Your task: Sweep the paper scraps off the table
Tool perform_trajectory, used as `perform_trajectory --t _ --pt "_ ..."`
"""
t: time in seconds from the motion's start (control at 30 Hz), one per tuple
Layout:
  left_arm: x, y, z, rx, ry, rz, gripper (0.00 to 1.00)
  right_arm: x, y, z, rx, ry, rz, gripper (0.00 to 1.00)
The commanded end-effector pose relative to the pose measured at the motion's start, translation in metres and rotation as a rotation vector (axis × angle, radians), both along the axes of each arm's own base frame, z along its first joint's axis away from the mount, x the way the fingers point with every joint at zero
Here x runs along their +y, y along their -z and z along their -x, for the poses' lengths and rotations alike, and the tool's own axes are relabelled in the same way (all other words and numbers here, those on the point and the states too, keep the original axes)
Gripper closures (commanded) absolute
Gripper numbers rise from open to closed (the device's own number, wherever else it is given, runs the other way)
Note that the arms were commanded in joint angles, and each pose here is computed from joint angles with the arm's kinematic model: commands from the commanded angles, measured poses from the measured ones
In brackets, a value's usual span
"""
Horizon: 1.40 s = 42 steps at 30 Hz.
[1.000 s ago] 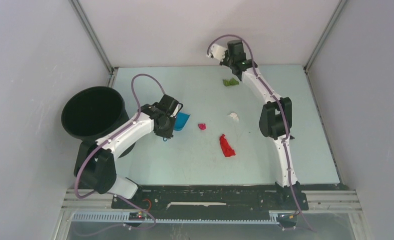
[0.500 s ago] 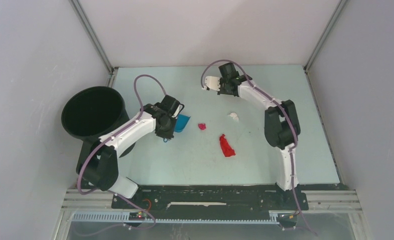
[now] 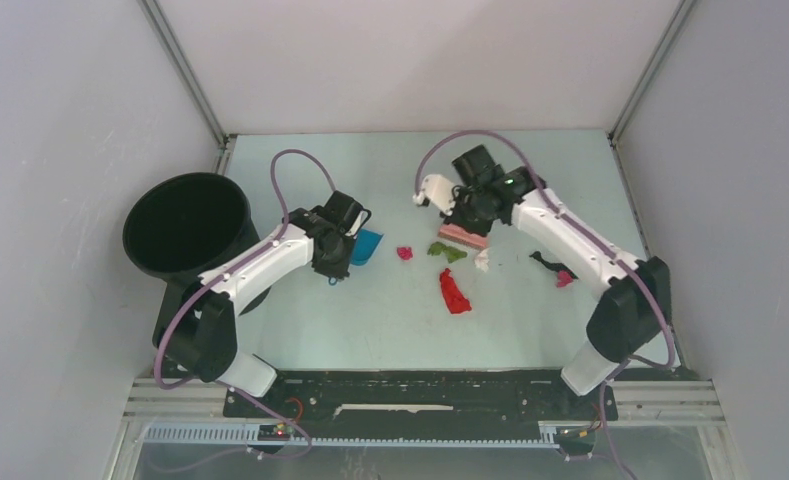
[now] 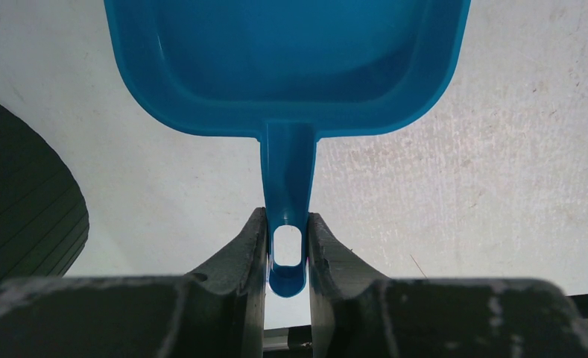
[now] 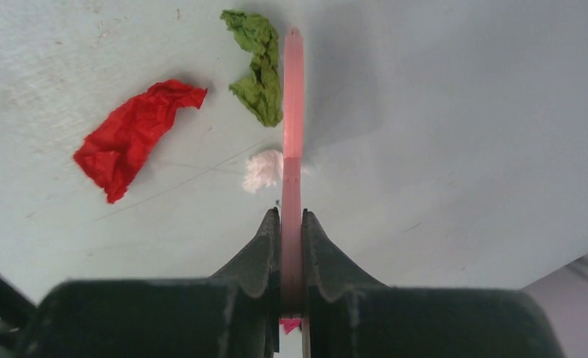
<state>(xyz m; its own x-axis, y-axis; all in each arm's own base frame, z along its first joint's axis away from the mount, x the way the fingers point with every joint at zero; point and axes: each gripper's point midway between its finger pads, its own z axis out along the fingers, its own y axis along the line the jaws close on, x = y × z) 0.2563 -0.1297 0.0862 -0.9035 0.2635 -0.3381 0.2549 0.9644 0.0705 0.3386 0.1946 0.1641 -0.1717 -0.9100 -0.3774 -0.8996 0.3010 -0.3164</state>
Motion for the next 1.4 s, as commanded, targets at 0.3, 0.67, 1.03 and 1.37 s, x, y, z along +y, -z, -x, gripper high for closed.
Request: perform_trajectory --t 0.3,0.67,1.03,1.37 --pt "-0.001 -0.004 -0.004 -0.025 0.019 -0.011 1.00 -0.014 -0.049 0.127 0.337 -0.038 -0.279 1.00" --pt "-0.001 0.001 -0.003 -0.008 0.022 -0.020 1.00 -0.004 0.001 0.107 0.349 0.084 -0.222 1.00" --pt "-0.029 -0.036 0.003 -0.124 0.137 0.031 1.00 -0.020 -0.028 0.047 0.161 0.267 -0.311 1.00" --pt "-0.049 -0.051 0.056 -0.066 0.273 0.033 1.00 -0.082 -0.109 0.045 -0.097 0.439 -0.444 1.00"
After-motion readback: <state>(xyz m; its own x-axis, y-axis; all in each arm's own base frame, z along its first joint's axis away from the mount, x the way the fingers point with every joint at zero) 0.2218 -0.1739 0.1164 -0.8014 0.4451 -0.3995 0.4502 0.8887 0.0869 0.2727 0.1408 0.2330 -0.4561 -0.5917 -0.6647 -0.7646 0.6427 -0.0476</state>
